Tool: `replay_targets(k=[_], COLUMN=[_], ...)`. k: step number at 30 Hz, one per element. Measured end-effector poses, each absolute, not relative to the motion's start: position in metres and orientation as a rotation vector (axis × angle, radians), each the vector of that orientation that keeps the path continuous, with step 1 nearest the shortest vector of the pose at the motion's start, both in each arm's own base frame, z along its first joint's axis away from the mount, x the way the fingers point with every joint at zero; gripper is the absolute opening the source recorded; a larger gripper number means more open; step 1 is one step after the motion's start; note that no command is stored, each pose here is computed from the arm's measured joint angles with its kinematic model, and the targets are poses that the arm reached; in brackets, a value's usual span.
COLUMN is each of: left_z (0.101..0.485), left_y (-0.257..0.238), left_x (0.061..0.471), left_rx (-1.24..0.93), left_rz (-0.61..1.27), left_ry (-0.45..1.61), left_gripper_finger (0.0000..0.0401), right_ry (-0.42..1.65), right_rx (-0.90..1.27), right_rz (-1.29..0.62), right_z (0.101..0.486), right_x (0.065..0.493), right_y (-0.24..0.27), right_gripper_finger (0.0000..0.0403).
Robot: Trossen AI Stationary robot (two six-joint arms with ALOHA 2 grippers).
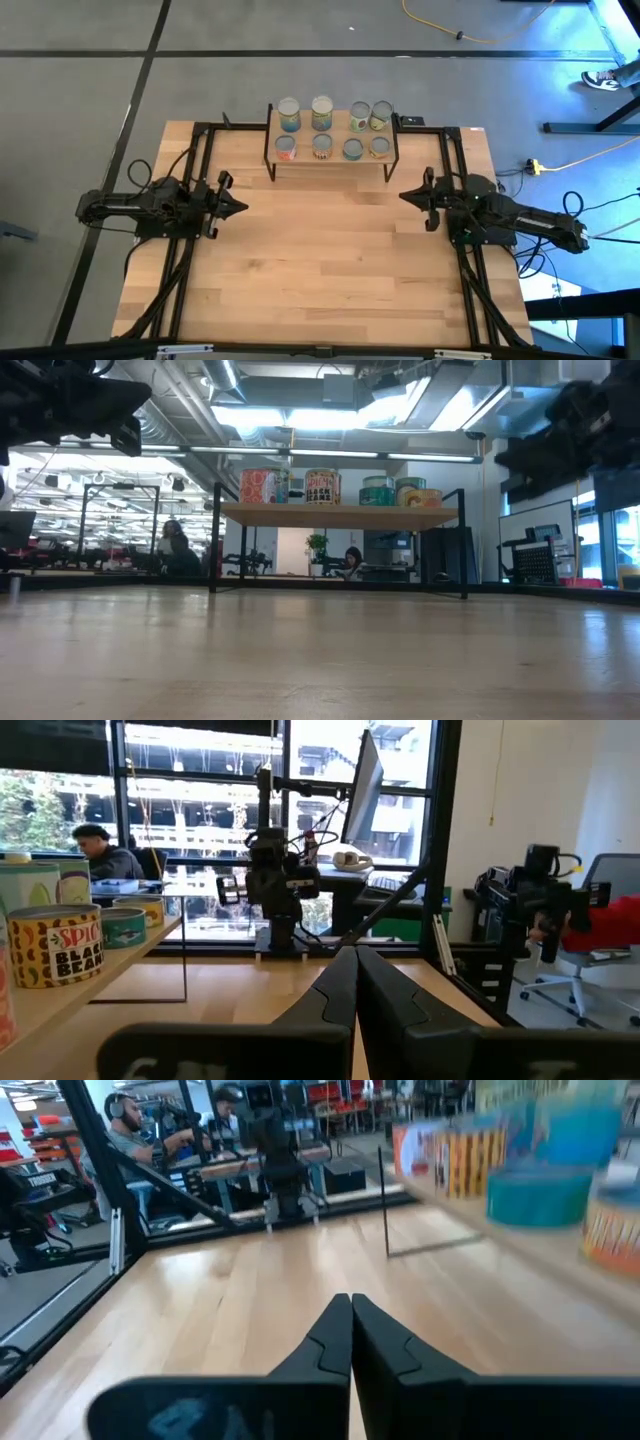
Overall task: Pick and place cans onto a shelf
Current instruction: Return to Home Position
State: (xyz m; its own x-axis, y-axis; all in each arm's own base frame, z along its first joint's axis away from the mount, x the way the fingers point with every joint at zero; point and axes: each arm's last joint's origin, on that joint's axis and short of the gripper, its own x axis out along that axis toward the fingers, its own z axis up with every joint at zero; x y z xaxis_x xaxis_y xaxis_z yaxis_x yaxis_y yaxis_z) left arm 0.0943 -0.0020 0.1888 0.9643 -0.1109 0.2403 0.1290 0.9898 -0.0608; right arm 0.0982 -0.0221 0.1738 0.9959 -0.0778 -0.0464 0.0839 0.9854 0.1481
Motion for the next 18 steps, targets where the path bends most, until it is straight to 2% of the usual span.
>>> replay_targets(k=[3,18], left_z=[0.188,0.177], left_y=[-0.002,-0.001], left_x=[0.094,0.097], left_rx=[-0.077,-0.081], left_rz=[-0.122,-0.077], left_ry=[-0.231,-0.118], left_gripper_finger=[0.0,0.0], right_ry=[0.054,0.035], right_rx=[0.171,0.136], right_rz=[-0.083,-0.078], right_z=[0.164,0.164], right_x=[0.1,0.1], right_y=[-0.023,-0.023], right_gripper_finger=[0.0004,0.0014])
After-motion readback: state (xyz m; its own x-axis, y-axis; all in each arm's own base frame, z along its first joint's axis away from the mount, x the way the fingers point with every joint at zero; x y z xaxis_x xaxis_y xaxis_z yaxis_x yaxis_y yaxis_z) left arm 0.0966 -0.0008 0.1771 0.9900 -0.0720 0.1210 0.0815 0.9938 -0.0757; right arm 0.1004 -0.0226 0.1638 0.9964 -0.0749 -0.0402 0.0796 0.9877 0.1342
